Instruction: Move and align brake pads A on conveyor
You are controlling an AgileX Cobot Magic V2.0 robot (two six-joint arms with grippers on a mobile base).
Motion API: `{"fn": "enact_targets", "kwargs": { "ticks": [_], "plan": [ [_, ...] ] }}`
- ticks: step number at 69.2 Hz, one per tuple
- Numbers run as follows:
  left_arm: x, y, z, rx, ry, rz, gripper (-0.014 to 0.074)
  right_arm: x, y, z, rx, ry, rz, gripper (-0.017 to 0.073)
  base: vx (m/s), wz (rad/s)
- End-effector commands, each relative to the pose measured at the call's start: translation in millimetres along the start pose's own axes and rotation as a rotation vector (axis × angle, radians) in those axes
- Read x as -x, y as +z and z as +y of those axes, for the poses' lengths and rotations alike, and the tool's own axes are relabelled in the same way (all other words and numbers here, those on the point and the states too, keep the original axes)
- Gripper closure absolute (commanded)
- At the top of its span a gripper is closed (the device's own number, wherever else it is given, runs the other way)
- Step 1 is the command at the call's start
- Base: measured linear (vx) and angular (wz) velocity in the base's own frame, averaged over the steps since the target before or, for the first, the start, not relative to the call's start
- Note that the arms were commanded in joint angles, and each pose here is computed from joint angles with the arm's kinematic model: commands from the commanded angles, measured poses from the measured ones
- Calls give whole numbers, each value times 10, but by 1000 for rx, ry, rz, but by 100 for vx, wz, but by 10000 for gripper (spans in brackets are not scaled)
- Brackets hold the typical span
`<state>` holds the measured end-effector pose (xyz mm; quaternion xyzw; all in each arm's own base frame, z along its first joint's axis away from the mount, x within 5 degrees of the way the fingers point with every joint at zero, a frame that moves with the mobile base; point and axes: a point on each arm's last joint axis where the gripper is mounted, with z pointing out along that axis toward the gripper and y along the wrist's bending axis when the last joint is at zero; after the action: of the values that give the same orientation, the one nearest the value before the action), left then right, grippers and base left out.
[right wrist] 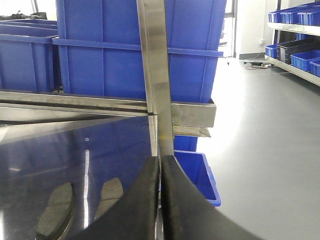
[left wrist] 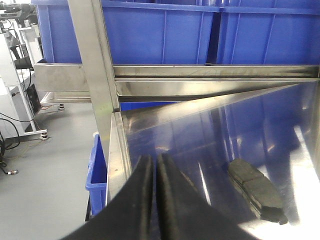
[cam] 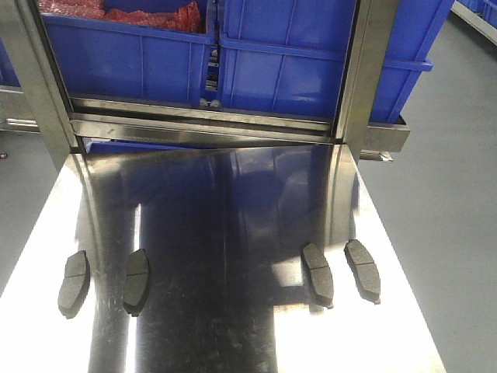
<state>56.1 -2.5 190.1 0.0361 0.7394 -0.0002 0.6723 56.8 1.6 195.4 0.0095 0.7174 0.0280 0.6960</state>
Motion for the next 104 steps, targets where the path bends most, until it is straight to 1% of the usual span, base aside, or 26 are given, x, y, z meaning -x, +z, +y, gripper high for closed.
{"fn": "enact_targets", "kwargs": {
  "ticks": [1,64,81,87,93,96,104],
  "plan": [
    [107,-20,3,2,-10,-100,600,-1,-3,-4,-4,-8,-62,568,0,0],
    [107,-20,3,2,-10,-100,600,-1,-3,-4,-4,-8,-62,568,0,0],
    [126,-23,4,3,-10,-117,600,-1,-3,-4,-4,-8,-62,568,0,0],
    [168,-29,4,4,-6,-161,600,-1,-3,-4,-4,-8,-62,568,0,0],
    [269,-52,8,6,4,-240,600,-1,-3,-4,-4,-8,-62,568,0,0],
    [335,-68,11,7,4,-256,600,-1,-3,-4,-4,-8,-62,568,0,0],
    [512,-55,24,6,-3,-137,600,-1,-3,-4,-4,-8,-62,568,0,0]
  ]
}}
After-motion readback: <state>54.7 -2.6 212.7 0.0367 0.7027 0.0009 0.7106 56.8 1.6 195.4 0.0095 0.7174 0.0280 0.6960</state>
